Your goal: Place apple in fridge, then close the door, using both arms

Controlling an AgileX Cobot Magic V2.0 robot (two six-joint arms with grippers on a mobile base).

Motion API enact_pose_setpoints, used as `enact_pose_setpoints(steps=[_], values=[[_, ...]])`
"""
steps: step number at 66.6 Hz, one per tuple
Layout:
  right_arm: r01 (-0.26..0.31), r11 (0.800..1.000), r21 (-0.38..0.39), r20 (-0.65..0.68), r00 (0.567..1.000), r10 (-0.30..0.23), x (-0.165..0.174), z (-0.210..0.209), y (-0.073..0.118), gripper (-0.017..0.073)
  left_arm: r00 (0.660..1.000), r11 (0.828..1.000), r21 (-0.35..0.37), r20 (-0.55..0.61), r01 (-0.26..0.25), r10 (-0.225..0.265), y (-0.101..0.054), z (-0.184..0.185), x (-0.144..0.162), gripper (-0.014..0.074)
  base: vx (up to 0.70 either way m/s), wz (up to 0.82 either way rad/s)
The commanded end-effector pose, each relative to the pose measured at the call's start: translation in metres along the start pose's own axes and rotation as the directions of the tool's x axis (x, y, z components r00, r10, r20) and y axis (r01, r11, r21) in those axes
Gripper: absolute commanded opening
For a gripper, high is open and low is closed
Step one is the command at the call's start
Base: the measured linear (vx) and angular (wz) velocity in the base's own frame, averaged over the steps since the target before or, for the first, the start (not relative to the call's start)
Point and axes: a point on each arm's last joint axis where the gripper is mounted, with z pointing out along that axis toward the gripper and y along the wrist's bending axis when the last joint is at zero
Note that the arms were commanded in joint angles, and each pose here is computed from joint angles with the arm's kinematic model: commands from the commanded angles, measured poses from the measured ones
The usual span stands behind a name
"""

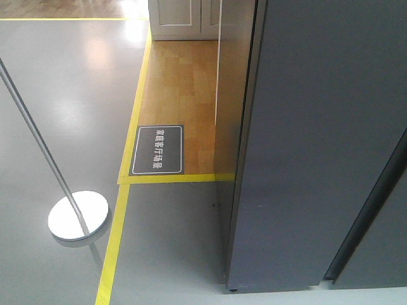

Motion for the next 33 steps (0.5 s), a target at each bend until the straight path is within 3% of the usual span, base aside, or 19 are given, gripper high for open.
enact_pose_setpoints(steps=[1, 6, 11, 33], values=[[0.049, 0.998, 0.041, 0.266, 0.962, -0.058, 0.0, -0.005, -0.001, -0.0003, 0.997, 1.0, 0.007, 0.078, 0.009, -0.01, 0.0, -0.001, -0.003, -0.0006, 0.0, 0.0], [0.048, 0.998, 0.051, 0.377, 0.924, -0.064, 0.018, -0.006, 0.002, -0.0003, 0.997, 1.0, 0.007, 0.078, 0.009, -0.01, 0.0, -0.001, -0.003, -0.0006, 0.0, 0.0], [0.004, 0.998, 0.065, 0.442, 0.896, -0.033, 0.033, -0.005, 0.002, -0.0003, 0.997, 1.0, 0.007, 0.078, 0.009, -0.01, 0.0, -0.001, -0.003, -0.0006, 0.0, 0.0], [-0.018, 0.997, 0.08, 0.498, 0.867, -0.024, 0.084, 0.007, 0.006, -0.0003, 0.997, 1.0, 0.007, 0.078, 0.009, -0.01, 0.0, -0.001, -0.003, -0.0006, 0.0, 0.0]])
